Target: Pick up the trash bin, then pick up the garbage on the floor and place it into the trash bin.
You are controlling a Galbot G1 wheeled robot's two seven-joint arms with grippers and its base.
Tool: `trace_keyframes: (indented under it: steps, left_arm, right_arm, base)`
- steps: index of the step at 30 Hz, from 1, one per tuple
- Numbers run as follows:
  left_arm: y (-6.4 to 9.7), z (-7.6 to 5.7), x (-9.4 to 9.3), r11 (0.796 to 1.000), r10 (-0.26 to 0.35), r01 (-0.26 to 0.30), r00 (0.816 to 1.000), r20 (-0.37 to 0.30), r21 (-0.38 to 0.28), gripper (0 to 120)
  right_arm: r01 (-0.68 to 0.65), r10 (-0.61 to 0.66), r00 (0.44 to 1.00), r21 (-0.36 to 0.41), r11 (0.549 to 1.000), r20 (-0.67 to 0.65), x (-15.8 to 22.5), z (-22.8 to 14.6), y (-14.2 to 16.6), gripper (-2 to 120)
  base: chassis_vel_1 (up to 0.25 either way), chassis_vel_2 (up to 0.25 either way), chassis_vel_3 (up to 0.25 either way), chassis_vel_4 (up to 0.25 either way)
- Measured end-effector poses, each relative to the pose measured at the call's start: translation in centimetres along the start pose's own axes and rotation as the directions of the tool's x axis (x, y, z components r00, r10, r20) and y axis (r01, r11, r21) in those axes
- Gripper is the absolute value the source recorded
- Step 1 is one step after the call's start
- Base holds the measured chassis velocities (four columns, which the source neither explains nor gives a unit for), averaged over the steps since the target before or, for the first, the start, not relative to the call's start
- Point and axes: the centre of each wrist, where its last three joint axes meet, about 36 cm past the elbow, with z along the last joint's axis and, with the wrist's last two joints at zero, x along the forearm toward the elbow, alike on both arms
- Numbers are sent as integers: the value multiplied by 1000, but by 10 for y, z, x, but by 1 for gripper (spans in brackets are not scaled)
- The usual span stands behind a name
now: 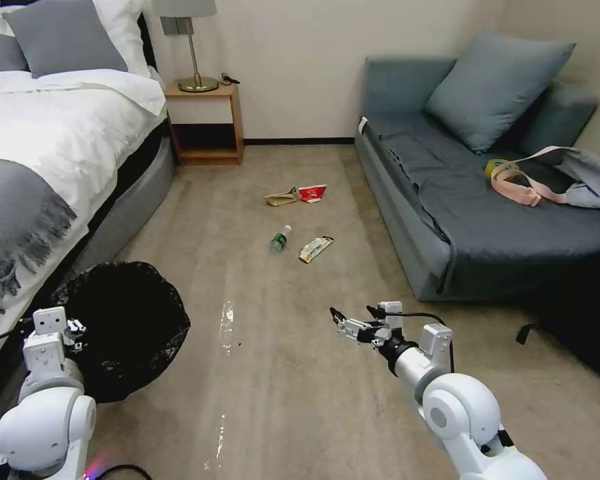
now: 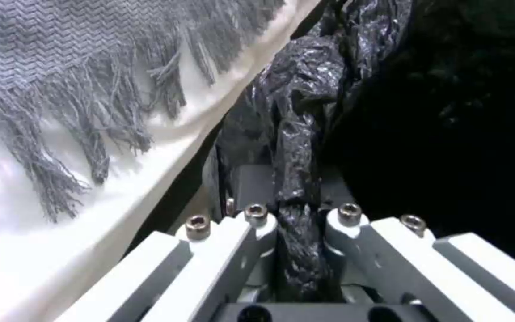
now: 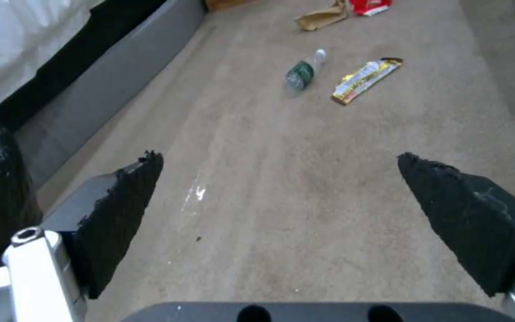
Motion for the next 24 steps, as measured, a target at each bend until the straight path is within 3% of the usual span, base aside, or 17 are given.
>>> trace_keyframes:
  steps: [14,24]
  left_arm:
    - [-2,2,-2,1000,9,-9,1000,0,6,4]
    - [-2,5,-6,1000,15,-15,1000,2,7,4]
  right_arm:
    - [-13,13,1000,11,1000,0,-2,7,-2,100]
    - [-13,13,1000,13,1000,-9,-4,12,-1,100]
  base:
    - [0,0,0,0]
    - [-68,63,58,-69]
